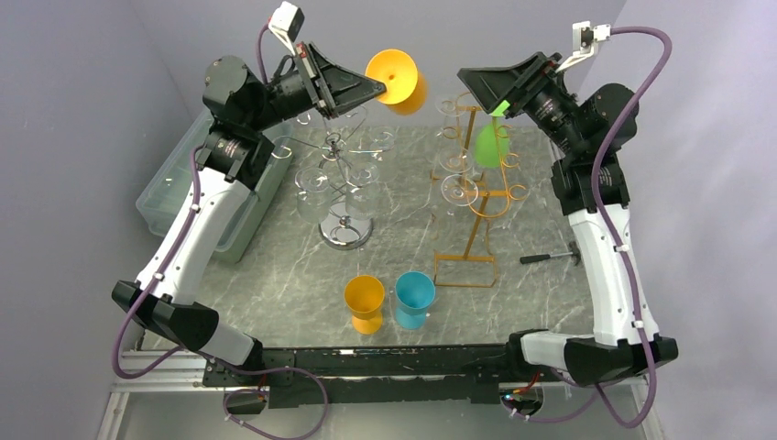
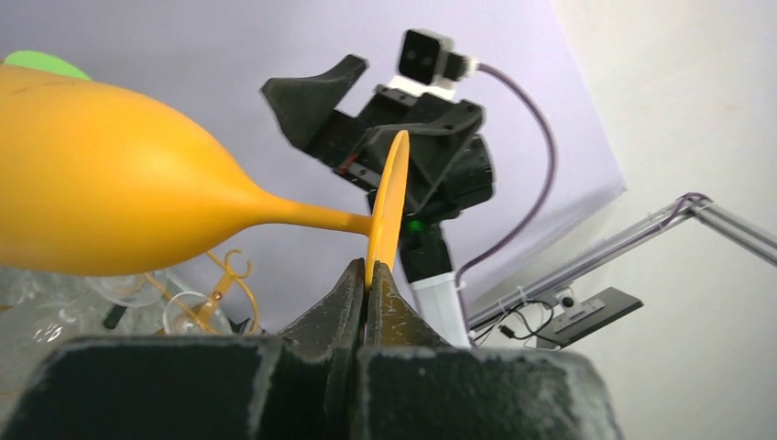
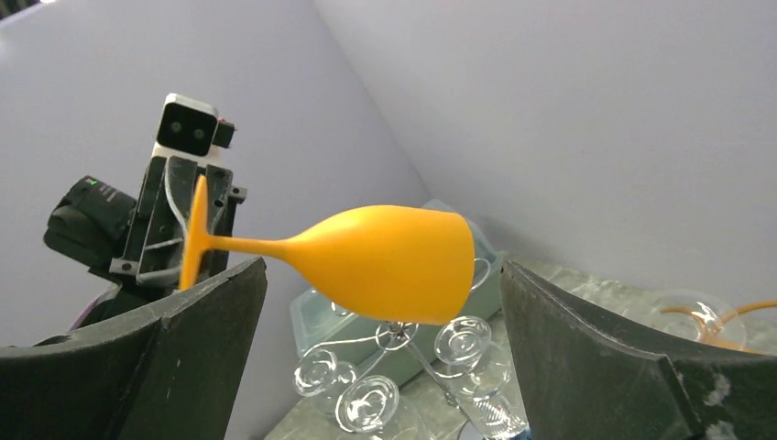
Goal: Take the wine glass off the wine glass rack
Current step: Place the wine glass at the center of the board.
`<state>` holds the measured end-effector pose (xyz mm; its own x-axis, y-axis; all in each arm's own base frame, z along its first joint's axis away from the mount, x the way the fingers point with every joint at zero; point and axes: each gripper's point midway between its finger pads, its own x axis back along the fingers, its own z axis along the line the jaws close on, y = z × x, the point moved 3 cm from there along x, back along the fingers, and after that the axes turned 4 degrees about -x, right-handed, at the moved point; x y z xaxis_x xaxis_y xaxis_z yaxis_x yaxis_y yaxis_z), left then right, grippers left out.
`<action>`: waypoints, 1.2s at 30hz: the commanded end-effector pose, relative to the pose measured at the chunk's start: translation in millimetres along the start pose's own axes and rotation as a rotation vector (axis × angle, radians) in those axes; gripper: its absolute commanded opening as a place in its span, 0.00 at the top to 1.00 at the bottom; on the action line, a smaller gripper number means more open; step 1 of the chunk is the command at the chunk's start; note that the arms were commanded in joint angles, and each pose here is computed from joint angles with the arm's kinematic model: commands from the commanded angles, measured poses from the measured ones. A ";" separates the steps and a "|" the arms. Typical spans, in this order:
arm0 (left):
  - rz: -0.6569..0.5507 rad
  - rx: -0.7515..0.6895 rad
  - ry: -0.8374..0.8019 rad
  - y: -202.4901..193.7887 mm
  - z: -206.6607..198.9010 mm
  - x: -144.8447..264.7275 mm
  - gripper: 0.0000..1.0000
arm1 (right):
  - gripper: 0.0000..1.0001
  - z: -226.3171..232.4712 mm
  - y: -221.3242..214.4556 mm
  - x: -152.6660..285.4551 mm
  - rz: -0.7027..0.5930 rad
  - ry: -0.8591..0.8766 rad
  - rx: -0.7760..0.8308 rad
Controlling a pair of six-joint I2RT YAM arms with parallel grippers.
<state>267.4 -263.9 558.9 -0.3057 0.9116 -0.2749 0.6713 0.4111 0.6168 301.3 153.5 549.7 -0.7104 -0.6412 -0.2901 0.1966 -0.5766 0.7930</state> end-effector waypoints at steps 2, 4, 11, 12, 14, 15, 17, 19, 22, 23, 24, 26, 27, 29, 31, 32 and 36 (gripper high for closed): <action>-0.083 0.020 -0.149 16.4 -52.2 7.5 1.00 | 0.00 3.3 2.8 5.3 0.021 0.201 -0.030; -0.073 0.039 -0.193 17.2 -62.1 8.6 1.00 | 0.00 -3.4 -1.5 4.9 0.052 0.238 -0.043; -0.033 0.107 -0.298 14.4 -78.7 13.4 1.00 | 0.00 1.0 -4.6 8.6 0.085 0.367 -0.011; -0.028 0.114 -0.309 13.9 -79.9 13.9 1.00 | 0.00 3.7 -5.0 10.2 0.088 0.384 -0.003; -0.018 0.128 -0.333 13.1 -82.2 15.0 1.00 | 0.00 6.8 -6.2 12.3 0.095 0.410 -0.004; -0.007 0.145 -0.348 12.5 -82.1 15.0 1.00 | 0.00 9.2 -7.5 13.6 0.104 0.429 -0.003; 0.005 0.158 -0.372 11.6 -82.7 15.6 1.00 | 0.00 14.0 -9.0 16.7 0.110 0.471 -0.003; 0.011 0.166 -0.384 11.2 -82.4 15.7 1.00 | 0.00 19.1 -9.6 19.8 0.111 0.507 -0.005; 0.025 0.168 -0.405 10.8 -83.5 15.8 1.00 | 0.00 27.1 -10.4 23.0 0.113 0.553 -0.004; 0.027 0.170 -0.413 10.9 -83.8 15.9 1.00 | 0.00 29.5 -11.2 23.3 0.117 0.567 -0.007; 0.029 0.170 -0.423 10.7 -84.4 16.3 1.00 | 0.00 31.8 -12.0 23.1 0.121 0.578 -0.010; 0.030 0.176 -0.431 10.9 -83.1 16.0 1.00 | 0.00 37.5 -13.6 22.4 0.128 0.602 -0.014; 0.032 0.177 -0.435 10.9 -82.6 15.7 1.00 | 0.01 41.4 -14.9 22.1 0.130 0.618 -0.014; 0.037 0.182 -0.450 10.8 -81.8 15.1 1.00 | 0.01 47.9 -16.6 20.1 0.136 0.642 -0.016; 0.040 0.182 -0.467 10.8 -83.9 16.2 1.00 | 0.02 52.7 -18.0 18.3 0.139 0.658 -0.022; 0.041 0.181 -0.468 10.5 -84.0 16.5 1.00 | 0.02 54.5 -18.2 18.1 0.139 0.667 -0.025; 0.038 0.176 -0.484 9.4 -85.6 18.7 1.00 | 0.05 63.2 -17.4 20.2 0.127 0.727 -0.042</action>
<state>231.5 -252.4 612.1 -0.0328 0.8333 -0.5518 0.8272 0.3325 0.4530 264.5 183.3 542.1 -0.1554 -0.8835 -0.4420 0.3641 -0.4671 0.8058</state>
